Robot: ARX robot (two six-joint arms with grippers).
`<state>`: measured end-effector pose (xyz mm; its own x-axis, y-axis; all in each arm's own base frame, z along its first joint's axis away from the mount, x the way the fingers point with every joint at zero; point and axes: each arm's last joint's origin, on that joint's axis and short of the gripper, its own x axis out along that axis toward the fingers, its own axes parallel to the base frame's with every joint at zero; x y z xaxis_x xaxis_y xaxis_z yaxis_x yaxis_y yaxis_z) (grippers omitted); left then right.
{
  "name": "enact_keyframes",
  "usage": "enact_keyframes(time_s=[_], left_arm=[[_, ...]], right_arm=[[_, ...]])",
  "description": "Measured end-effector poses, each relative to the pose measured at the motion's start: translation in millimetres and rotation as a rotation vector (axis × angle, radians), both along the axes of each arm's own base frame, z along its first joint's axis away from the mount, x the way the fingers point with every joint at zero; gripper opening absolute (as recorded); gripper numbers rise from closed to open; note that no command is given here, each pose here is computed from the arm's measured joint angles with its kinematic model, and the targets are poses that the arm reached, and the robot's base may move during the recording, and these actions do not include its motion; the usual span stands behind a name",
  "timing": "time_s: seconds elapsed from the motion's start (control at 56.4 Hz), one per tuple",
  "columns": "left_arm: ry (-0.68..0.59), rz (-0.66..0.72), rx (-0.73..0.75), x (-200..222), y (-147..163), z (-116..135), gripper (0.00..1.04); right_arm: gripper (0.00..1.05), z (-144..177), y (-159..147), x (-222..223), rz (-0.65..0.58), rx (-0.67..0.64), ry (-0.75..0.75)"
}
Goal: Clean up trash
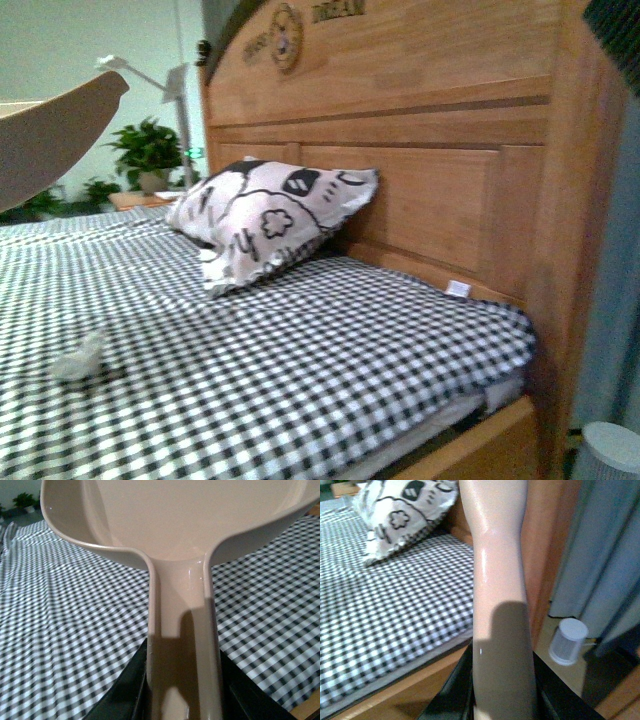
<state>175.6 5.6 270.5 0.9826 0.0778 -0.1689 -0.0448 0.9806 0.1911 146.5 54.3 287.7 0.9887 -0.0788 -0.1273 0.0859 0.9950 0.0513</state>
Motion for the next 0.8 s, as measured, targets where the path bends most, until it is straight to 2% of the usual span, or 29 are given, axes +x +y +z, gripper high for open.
enact_keyframes(time_s=[0.798], left_arm=[[-0.003,0.0,-0.001,-0.4,0.1,0.4,0.28]], right_arm=[[0.21,0.0,0.2,-0.1,0.004,-0.006,0.0]])
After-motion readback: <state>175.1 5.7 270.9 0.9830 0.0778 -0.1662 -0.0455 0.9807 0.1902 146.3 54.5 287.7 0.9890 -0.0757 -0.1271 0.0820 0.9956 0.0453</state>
